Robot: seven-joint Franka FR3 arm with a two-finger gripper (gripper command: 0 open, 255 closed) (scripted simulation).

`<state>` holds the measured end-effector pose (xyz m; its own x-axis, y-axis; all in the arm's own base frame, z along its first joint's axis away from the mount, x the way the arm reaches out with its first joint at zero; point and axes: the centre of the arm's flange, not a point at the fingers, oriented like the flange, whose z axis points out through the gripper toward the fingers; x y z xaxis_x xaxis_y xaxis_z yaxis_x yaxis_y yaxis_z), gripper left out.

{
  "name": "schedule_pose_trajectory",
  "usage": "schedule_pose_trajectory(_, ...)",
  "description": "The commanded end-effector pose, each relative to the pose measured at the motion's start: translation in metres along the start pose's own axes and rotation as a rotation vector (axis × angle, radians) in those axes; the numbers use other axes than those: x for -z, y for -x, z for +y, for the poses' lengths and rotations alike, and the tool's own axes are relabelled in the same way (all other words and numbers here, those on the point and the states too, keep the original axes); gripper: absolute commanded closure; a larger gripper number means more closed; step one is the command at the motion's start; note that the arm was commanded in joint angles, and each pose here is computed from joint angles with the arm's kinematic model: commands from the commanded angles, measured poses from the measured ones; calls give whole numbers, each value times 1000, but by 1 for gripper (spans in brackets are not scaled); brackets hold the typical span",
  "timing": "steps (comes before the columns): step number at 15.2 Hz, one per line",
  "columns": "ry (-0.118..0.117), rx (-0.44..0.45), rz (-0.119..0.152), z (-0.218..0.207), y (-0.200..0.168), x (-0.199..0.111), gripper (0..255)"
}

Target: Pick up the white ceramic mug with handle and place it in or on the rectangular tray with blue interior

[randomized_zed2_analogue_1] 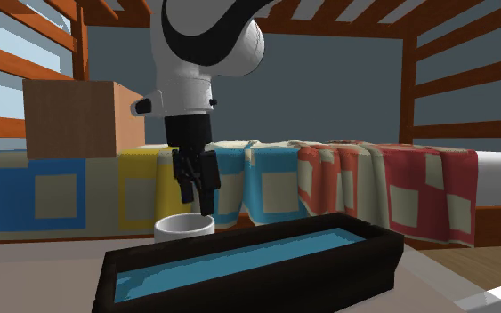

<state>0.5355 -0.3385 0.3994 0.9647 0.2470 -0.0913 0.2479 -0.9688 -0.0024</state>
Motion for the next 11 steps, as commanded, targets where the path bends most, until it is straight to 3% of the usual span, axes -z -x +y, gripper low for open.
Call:
schedule_pose_trajectory(1, 3, 12, 4, 24, -13, -5, 0)
schedule_pose_trajectory(3, 5, 20, 7, 41, -21, -10, 0)
schedule_pose_trajectory(11, 5, 20, 7, 41, -22, -50, 0)
